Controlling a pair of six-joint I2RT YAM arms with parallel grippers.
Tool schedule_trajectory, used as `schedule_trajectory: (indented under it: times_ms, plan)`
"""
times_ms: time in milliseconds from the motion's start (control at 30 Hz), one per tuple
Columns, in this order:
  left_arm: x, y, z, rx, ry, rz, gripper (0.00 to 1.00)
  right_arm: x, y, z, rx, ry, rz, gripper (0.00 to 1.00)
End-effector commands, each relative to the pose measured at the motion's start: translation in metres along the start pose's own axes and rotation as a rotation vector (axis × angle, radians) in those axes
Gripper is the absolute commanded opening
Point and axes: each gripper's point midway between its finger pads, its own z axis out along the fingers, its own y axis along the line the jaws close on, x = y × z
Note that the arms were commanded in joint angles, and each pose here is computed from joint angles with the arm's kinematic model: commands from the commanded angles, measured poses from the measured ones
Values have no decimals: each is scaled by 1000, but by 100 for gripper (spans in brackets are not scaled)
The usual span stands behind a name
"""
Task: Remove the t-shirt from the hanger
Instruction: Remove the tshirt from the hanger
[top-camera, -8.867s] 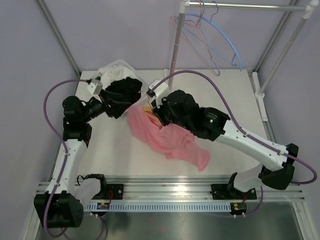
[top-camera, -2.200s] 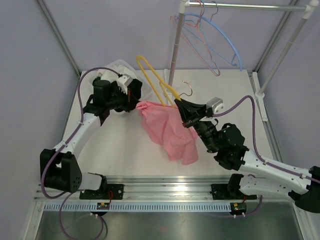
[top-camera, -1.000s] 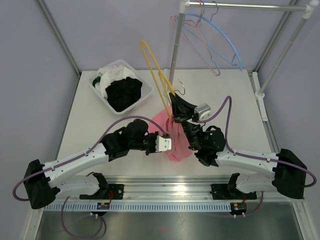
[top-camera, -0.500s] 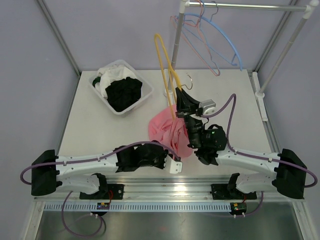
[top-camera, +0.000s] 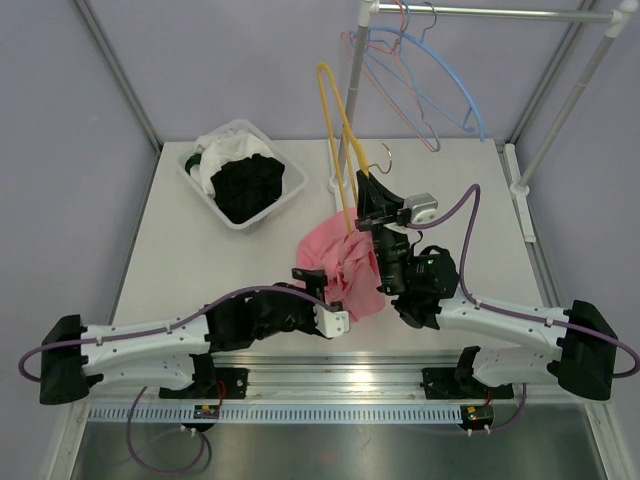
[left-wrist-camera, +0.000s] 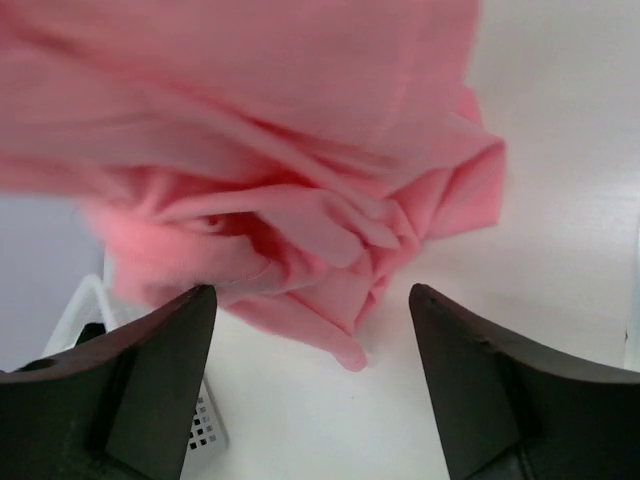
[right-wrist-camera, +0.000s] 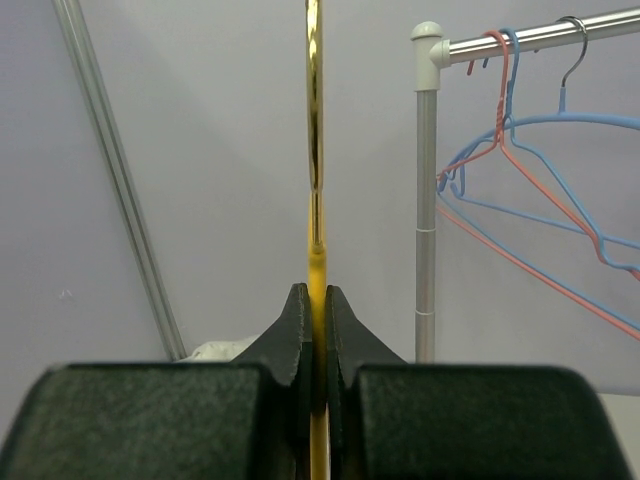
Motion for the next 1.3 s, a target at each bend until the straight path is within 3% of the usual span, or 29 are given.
schedule_trajectory:
  times_ms: [0, 100, 233, 600, 633, 667, 800, 833, 967, 1100, 1267]
  plan:
    - [-34, 43, -24, -172, -197, -112, 91, -40, -5, 9, 43, -78, 116, 0]
    - [-40, 58, -37, -260, -263, -151, 99, -36, -5, 11, 57, -59, 130, 0]
    - [-40, 67, -33, -314, -255, -184, 99, -34, 3, 13, 36, -50, 168, 0]
    - [-51, 56, -22, -237, -290, -239, 98, -22, 16, 24, 48, -27, 204, 0]
    - [-53, 54, -23, -225, -294, -236, 93, -21, 16, 25, 53, -27, 203, 0]
    - [-53, 53, -21, -218, -292, -233, 72, -18, 17, 26, 61, -23, 201, 0]
    - [-51, 53, -19, -204, -283, -246, 10, -18, 16, 29, 83, -43, 192, 0]
    - [-52, 53, -20, -197, -294, -249, 4, -15, 16, 29, 83, -42, 176, 0]
    - [-59, 47, -28, -155, -338, -244, 0, -12, 16, 30, 95, -43, 155, 0]
    - [-70, 21, -35, 0, -391, -194, 0, -14, 14, 32, 117, -67, 148, 0]
    - [-65, -14, -26, 151, -343, -107, 0, -10, 13, 38, 154, -70, 103, 0]
